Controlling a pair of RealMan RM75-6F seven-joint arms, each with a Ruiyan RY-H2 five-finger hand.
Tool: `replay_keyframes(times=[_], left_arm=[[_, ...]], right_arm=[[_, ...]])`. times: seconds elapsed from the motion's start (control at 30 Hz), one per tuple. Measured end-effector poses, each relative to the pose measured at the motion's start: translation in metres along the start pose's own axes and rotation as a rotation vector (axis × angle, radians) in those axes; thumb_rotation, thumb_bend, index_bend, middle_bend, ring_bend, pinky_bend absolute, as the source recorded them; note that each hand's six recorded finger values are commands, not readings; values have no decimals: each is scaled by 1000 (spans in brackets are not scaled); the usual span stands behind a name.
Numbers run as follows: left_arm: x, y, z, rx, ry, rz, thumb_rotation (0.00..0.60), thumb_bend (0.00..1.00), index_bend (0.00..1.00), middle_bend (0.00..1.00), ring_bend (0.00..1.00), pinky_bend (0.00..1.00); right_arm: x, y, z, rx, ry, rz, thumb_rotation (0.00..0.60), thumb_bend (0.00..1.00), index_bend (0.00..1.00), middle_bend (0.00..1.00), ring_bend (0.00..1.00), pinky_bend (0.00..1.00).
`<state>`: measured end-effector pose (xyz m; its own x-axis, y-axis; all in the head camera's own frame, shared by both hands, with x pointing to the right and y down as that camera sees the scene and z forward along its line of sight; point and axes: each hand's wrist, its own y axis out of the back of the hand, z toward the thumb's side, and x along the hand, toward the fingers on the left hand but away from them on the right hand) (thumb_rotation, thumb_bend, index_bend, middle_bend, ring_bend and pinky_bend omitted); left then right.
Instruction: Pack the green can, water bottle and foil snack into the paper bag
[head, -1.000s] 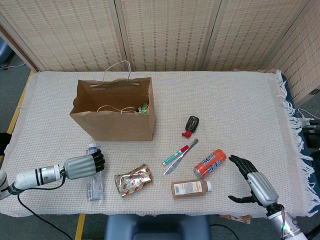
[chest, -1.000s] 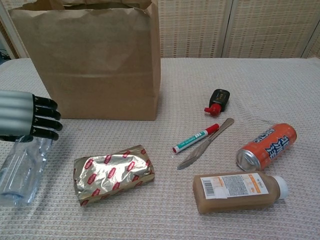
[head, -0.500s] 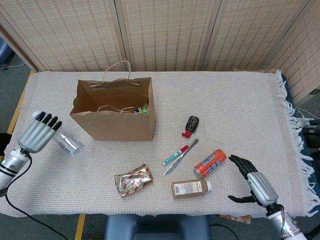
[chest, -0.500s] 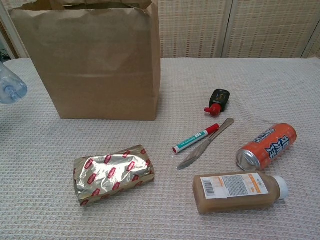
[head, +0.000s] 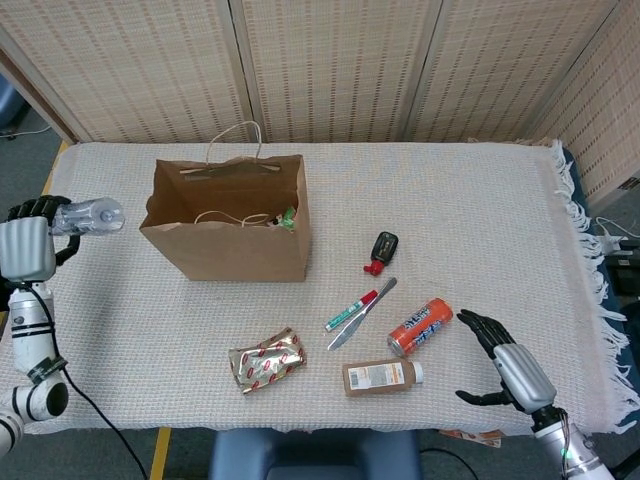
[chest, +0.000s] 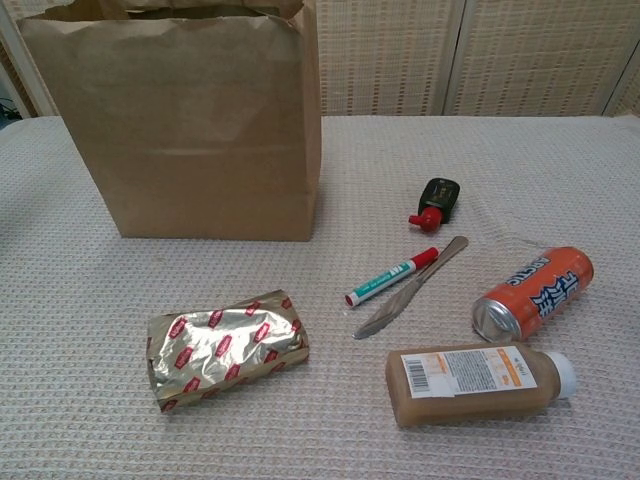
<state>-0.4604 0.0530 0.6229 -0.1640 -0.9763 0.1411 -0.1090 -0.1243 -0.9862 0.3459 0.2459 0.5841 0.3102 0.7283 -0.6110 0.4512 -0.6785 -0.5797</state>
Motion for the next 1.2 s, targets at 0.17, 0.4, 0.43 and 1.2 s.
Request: replay_keyframes(times=[0.17,0.4,0.43,1.2], left_arm=[[-4,11,60,-463,71,-56,600,631,682,720,657,753],[3,58,147,-889,1,-94,600,632,683,722,657,750],[3,62,158,-923,-14,-104,600,632,684,722,658,750],[-33,-4,231,-658,-235,-479,600,402,0,0,0,134]], right_arm=[[0,0,0,-1,-2,3,600,0,0,0,0,0],[1,-1,0,-4,0,10,600,0,0,0,0,0],[1,-1,0,-5,0,11,600,0,0,0,0,0],[2,-1,1,-14,1,27,600,0,0,0,0,0]])
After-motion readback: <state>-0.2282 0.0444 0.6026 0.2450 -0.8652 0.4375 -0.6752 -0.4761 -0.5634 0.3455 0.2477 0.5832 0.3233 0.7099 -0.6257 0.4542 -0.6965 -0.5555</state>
